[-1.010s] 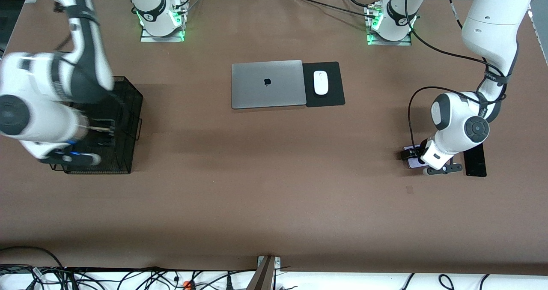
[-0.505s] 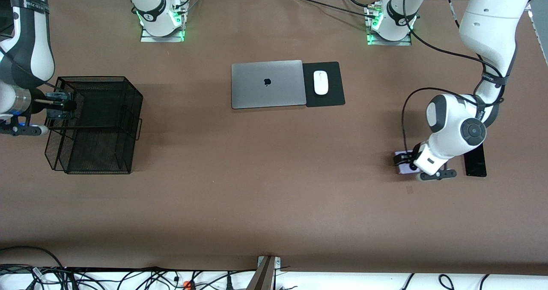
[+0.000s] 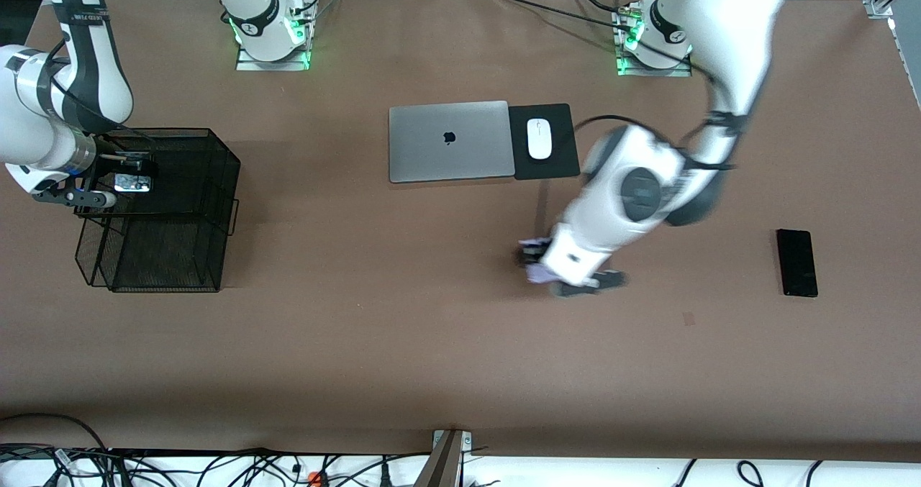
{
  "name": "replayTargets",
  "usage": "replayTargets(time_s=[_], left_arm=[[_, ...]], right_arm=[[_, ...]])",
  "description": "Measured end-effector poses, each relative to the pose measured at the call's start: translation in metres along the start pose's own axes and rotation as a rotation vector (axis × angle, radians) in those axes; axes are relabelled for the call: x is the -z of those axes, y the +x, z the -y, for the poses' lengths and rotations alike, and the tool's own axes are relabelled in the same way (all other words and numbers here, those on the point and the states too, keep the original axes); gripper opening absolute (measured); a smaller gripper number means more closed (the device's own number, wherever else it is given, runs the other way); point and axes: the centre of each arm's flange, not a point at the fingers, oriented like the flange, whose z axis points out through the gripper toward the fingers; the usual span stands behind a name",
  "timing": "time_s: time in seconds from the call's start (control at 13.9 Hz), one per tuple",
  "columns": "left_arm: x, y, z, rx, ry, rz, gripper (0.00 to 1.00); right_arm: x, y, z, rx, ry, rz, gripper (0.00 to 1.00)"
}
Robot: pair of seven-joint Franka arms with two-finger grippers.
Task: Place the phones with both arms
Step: 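Set the white flip phone down near the laptop with the left gripper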
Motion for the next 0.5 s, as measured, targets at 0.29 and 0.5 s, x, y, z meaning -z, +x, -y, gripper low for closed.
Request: replayTargets(time_s=[0.29,0.5], left_arm=[[-0.087,-0.035,-0.077,-0.025,-0.082,-0.07,0.84],[-0.139,-0.059,-0.094,-0.073,-0.047,-0.131,0.84]], right_arm=[[0.051,0.007,-0.004,-0.001,0.007,-0.02,1.0],[0.138,0.013,0.004,0.016,0.004,0.008,1.0]])
